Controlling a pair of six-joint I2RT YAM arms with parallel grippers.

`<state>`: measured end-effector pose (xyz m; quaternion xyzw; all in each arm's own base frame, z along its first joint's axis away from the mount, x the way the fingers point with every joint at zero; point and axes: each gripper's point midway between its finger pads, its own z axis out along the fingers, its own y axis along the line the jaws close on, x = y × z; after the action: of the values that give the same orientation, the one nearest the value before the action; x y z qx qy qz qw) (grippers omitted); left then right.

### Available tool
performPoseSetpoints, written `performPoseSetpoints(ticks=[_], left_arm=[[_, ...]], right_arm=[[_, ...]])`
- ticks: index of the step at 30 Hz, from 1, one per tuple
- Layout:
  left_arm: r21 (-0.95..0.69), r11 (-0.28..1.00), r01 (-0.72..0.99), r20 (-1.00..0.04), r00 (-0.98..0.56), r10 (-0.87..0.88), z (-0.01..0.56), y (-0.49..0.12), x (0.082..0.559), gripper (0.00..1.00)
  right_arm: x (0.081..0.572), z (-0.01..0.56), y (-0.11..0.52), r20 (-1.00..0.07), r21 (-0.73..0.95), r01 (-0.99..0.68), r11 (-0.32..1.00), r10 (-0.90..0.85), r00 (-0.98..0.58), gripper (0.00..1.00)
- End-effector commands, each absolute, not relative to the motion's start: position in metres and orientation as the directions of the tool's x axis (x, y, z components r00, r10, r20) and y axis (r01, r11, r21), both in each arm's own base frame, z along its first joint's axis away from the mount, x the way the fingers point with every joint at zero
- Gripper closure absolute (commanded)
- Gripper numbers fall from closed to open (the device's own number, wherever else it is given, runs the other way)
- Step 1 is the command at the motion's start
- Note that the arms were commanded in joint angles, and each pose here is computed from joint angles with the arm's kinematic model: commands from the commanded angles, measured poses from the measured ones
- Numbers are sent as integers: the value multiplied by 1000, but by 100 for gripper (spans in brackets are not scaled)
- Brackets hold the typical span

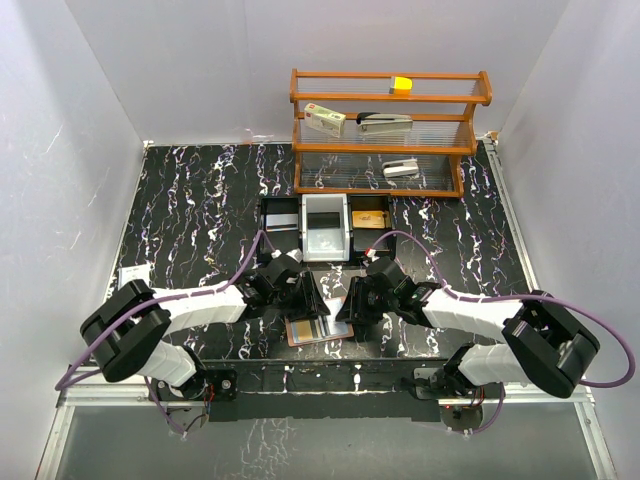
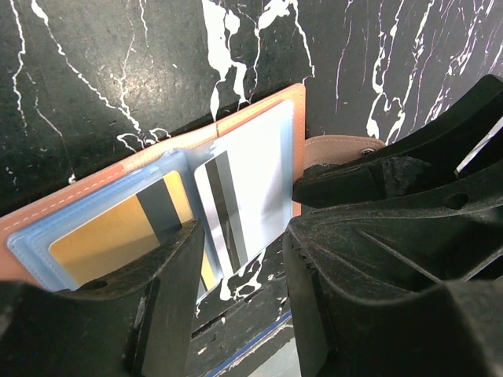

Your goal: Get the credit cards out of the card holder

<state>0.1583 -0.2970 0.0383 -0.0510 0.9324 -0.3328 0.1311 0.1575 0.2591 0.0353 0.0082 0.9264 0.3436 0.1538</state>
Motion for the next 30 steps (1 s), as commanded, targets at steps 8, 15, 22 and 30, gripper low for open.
performPoseSetpoints(ticks=[8,15,22,30], left_arm=[[-700,714,-10,-180,-965,-189,39,-301,157,64],[-758,651,-34,-164,-957,-240,43,-302,160,74],[-763,646,-37,-168,-953,-254,45,-298,162,78],[-760,648,-45,-161,-954,-255,43,-298,161,79]], right_arm=[[165,47,268,-295,661,-107,743,126,-947,67],[162,49,269,-288,668,-117,735,110,-951,67],[175,74,277,-337,665,-154,731,110,-935,67],[184,73,280,-341,650,-141,747,120,-933,67]])
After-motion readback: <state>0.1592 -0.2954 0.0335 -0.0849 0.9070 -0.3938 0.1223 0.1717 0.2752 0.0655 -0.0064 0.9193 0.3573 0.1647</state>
